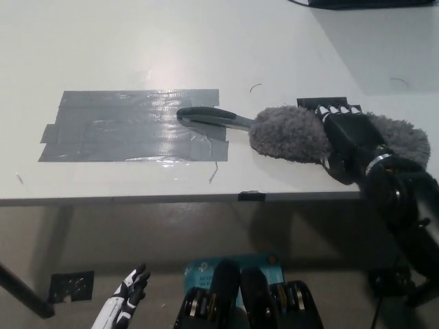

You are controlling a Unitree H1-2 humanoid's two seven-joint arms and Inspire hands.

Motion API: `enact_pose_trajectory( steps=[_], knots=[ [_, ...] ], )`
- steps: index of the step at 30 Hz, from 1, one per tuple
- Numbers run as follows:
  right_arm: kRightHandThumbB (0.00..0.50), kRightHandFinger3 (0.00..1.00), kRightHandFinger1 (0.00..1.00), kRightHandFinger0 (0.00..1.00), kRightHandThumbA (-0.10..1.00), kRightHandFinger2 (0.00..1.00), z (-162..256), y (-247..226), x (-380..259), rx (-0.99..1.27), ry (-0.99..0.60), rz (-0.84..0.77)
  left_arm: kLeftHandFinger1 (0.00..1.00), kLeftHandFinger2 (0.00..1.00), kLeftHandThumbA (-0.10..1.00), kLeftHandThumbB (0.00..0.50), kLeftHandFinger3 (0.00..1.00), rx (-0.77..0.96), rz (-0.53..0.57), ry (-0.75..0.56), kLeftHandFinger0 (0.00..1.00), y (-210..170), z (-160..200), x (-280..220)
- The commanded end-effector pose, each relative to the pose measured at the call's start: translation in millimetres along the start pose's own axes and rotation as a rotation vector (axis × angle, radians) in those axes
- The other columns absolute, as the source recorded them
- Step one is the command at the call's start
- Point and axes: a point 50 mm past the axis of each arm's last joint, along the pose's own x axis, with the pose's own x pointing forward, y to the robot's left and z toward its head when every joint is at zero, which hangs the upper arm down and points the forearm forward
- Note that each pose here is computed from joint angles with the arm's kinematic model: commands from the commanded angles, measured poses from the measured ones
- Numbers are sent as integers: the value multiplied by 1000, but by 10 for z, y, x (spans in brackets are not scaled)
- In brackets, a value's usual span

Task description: A person hands a grey duster to the robot and the robot grabs it with its right hand and places it on the black marked spot infron tof it on the desk

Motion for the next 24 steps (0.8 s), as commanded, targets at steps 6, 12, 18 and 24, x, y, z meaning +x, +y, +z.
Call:
enact_pose_trajectory(
  steps=[6, 12, 18, 24],
  knots=[
    [500, 1000, 1000, 1000, 749, 1000, -66, -1958, -1289, 834, -862, 390, 1000, 1000, 880, 179, 1000, 22, -19, -66, 998, -55, 145, -200],
    [500, 1000, 1000, 1000, 959, 1000, -209, -2217, -1409, 1153, -974, 192, 1000, 1000, 843, 183, 1000, 14, -27, -47, 1000, -84, 111, -280],
    [500, 1000, 1000, 1000, 1000, 1000, -241, -2231, -1525, 1235, -926, -111, 1000, 1000, 843, 204, 1000, 19, -26, -47, 1000, -95, 140, -291],
    [500, 1000, 1000, 1000, 1000, 1000, -40, -2368, -2007, 1107, -950, -335, 1000, 1000, 832, 205, 1000, 10, -20, -43, 1000, -81, 130, -303]
  ],
)
